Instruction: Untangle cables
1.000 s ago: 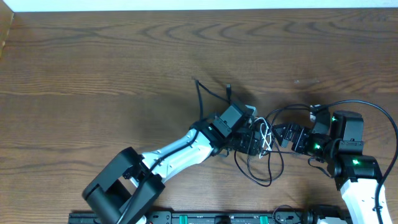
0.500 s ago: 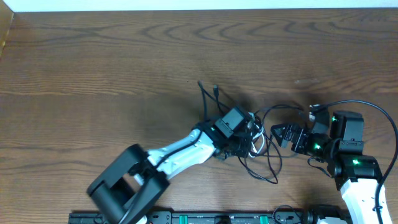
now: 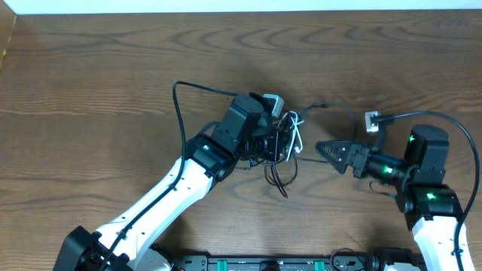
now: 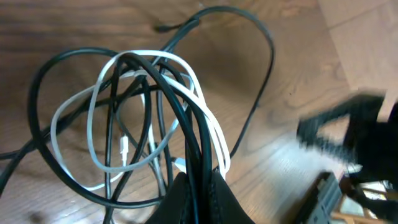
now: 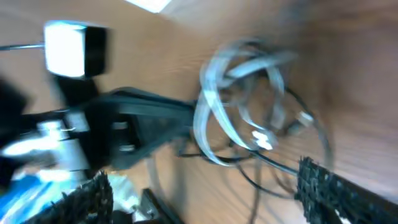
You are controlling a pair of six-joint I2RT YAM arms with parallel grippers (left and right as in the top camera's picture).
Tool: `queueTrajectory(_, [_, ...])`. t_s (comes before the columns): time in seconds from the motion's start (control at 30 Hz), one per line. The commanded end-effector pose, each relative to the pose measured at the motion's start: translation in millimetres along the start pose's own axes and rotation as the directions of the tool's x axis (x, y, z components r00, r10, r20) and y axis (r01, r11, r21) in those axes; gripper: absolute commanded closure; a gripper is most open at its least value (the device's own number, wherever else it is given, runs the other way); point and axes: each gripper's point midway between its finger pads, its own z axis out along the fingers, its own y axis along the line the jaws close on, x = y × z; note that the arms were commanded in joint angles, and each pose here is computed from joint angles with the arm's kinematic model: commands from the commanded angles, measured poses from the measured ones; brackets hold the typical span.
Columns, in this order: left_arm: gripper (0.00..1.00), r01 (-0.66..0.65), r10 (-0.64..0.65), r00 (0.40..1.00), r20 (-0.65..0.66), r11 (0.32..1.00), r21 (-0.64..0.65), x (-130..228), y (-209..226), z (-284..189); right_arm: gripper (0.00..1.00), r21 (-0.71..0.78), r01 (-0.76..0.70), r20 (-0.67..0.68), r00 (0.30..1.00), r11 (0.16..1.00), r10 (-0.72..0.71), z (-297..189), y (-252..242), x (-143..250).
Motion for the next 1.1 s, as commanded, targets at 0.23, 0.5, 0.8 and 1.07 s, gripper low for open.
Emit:
queueTrajectory(0.23, [0.92, -0.064, 0.066, 0.998, -0.021, 0.995, 0.078, 4, -15, -3, 0.38, 0.141, -0.259, -0.009, 0.965, 0.956, 0.263, 41, -26, 7])
queueTrajectory(0.5, [0.92, -0.064, 0.066, 0.998, -0.021, 0.995, 0.078, 4, -15, -3, 0.38, 0.29, -0.202, 0.055, 0.979, 0.935, 0.194, 54, -60, 2])
queueTrajectory(0.8, [0.92, -0.064, 0.066, 0.998, -0.021, 0.995, 0.077, 4, -15, -3, 0.56, 0.303, -0.189, 0.009, 0.981, 0.934, 0.196, 55, -61, 14])
queueTrajectory(1.07, [0.92, -0.063, 0.065, 0.998, -0.021, 0.995, 0.077, 4, -14, -3, 0.99, 0.328, -0.129, 0.022, 0.991, 0.936, 0.129, 50, -68, 7])
